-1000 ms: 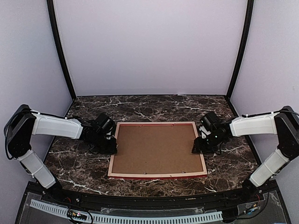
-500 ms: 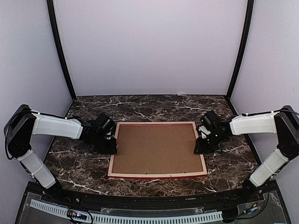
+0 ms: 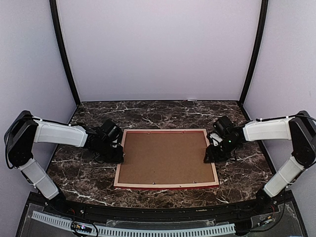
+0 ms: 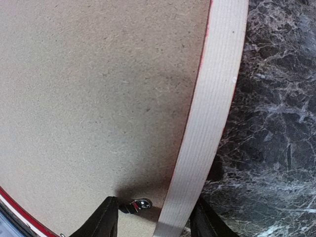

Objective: Put the photo into the frame
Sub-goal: Press the fastener onto the backboard.

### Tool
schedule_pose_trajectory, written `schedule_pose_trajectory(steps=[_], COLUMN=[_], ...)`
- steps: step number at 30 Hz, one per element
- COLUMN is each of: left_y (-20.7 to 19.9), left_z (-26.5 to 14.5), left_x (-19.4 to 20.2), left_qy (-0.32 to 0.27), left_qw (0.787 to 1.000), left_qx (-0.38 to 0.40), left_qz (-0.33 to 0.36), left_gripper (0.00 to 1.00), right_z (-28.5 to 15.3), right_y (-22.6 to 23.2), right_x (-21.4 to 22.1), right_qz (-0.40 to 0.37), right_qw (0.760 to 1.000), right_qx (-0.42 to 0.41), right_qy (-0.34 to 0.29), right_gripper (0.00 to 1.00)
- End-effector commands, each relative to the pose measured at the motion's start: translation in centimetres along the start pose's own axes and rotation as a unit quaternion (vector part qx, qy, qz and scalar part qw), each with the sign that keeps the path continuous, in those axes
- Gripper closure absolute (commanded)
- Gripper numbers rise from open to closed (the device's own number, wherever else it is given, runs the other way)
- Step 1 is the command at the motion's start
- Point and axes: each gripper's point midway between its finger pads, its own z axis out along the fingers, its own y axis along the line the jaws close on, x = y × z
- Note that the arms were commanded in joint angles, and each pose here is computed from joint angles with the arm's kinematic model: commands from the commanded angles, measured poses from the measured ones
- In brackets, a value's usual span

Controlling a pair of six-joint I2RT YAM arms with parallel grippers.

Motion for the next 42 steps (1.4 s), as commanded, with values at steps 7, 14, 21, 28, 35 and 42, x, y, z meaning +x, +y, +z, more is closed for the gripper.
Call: schedule_pose_trajectory(steps=[7,14,21,28,35,42], left_y=[0.6,0.7,0.8,0.8,0.9,0.9], left_z=[0.5,0.5,0.6,0.6,0.6,0.6], left_x=[1.6,1.7,1.8,1.8,1.9,2.0], left_qy=[0.028,0.030,0.032,0.031,0.031,0.033], left_qw=[0.999,0.999,0.999,0.999,0.999,0.999], left_qx=[-0.015,-0.016,-0.018,-0.018,-0.018,-0.019], left_qz=[0.008,0.009,0.008,0.008,0.008,0.009], left_gripper=[0.76,0.76,0.76,0.76,0.76,0.76], right_z=[0.6,0.6,0.4,0.1,0.4,0.8], right_y=[1.0,1.5,2.2,3.2,2.9,2.1], right_x=[-1.0,-0.3,-0.2,-0.8,-0.6,-0.1], right_qz=[0.016,-0.030,-0.056,-0.057,-0.055,-0.061], right_qw=[1.000,0.999,0.996,0.994,0.995,0.996], right_qx=[-0.021,-0.035,-0.063,-0.086,-0.077,-0.058], right_qy=[-0.006,0.015,0.027,0.023,0.025,0.037], right_gripper=[0.61,0.64,0.67,0.61,0.55,0.63])
